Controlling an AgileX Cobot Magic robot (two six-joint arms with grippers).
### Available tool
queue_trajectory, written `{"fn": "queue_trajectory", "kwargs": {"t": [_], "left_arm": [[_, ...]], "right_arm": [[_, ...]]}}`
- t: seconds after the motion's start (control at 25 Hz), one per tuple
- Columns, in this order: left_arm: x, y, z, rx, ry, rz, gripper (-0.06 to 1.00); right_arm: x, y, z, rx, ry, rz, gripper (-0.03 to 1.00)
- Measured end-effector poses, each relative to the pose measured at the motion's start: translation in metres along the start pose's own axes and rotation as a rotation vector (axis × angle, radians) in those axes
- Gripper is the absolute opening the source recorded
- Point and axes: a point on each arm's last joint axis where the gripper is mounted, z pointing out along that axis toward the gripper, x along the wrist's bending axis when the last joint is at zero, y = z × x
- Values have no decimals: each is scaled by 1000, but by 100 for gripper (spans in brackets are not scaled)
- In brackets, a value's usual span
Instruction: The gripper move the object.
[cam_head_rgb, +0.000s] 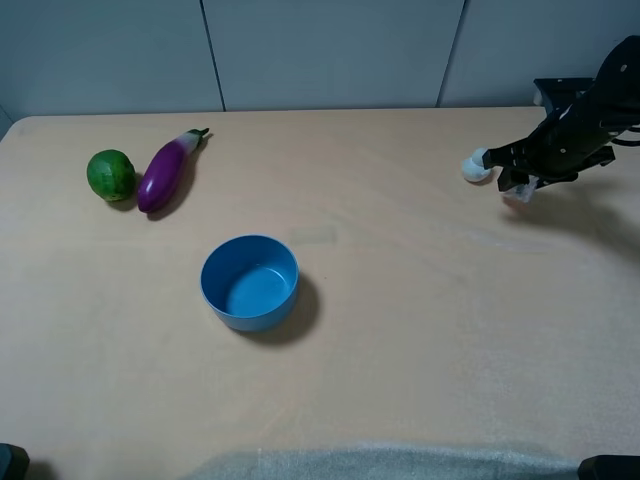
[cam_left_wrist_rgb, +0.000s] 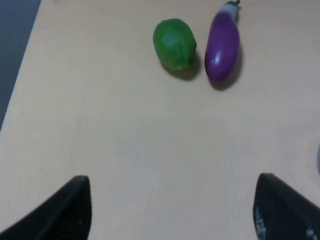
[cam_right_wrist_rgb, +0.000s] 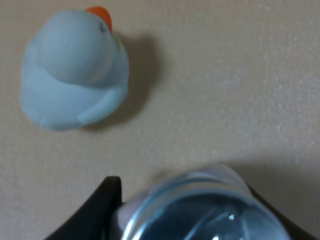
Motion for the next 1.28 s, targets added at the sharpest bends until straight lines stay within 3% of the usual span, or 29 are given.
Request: {"fn": "queue_trajectory", "kwargs": {"t": [0.76, 1.28], "left_arm": [[0, 0, 0, 0, 0, 0, 74], [0, 0, 0, 0, 0, 0, 74]], "right_arm": [[0, 1, 0, -6, 3, 10, 33], [0, 0, 0, -5, 3, 10, 62]]}}
